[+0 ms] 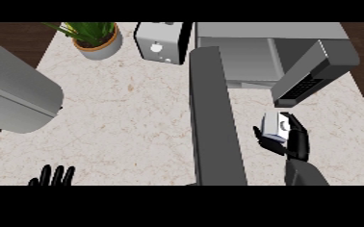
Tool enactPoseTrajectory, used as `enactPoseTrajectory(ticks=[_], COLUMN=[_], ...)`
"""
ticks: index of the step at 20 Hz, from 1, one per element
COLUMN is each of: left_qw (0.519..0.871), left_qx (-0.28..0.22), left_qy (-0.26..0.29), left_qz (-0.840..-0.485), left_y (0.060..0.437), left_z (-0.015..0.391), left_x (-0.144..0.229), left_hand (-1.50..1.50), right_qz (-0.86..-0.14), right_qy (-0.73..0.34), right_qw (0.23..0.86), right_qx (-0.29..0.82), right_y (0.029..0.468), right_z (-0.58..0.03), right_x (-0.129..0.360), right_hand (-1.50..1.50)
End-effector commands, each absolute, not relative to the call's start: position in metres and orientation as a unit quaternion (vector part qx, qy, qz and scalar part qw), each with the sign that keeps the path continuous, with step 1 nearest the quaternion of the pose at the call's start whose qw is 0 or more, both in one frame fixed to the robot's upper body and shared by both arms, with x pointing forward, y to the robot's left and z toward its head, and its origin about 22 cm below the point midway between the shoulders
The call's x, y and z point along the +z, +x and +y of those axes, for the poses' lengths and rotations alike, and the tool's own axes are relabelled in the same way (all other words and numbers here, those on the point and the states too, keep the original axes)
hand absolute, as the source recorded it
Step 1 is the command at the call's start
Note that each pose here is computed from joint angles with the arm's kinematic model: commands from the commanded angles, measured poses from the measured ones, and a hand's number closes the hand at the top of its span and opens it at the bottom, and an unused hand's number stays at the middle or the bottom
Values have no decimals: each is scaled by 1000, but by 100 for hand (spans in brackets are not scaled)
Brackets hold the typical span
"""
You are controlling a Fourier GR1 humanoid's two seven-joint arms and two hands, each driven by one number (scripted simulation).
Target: Pick up the milk, place it into the microwave and close the microwave
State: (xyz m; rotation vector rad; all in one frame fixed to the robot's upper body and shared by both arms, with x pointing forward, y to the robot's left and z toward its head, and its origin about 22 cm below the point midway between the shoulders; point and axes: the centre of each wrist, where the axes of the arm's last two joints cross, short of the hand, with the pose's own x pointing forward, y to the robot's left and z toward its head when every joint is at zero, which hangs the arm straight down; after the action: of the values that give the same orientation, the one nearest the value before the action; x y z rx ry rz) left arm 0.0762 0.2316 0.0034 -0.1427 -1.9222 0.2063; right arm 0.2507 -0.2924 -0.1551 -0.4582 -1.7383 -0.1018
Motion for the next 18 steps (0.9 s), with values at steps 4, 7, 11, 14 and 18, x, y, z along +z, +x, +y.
enactPoseTrajectory(ticks=[4,7,11,14,18], left_qw=[570,567,562,577,571], left_qx=[80,82,91,95,86], left_qy=[-68,-72,-67,-78,-62], left_qz=[-815,-817,-819,-808,-814], left_y=[73,83,85,54,68], left_z=[235,231,250,223,245], left_x=[15,7,15,-5,10], left_hand=[-150,-150,-150,-150,-150], right_qz=[-790,-802,-823,-820,-832], right_qy=[-212,-168,-124,-117,-116], right_qw=[574,573,554,560,543], right_qx=[-29,-19,-18,-22,-23], right_y=[265,286,303,284,292], right_z=[-286,-269,-292,-277,-278], right_x=[-151,-140,-121,-140,-133], right_hand=[150,150,150,150,150])
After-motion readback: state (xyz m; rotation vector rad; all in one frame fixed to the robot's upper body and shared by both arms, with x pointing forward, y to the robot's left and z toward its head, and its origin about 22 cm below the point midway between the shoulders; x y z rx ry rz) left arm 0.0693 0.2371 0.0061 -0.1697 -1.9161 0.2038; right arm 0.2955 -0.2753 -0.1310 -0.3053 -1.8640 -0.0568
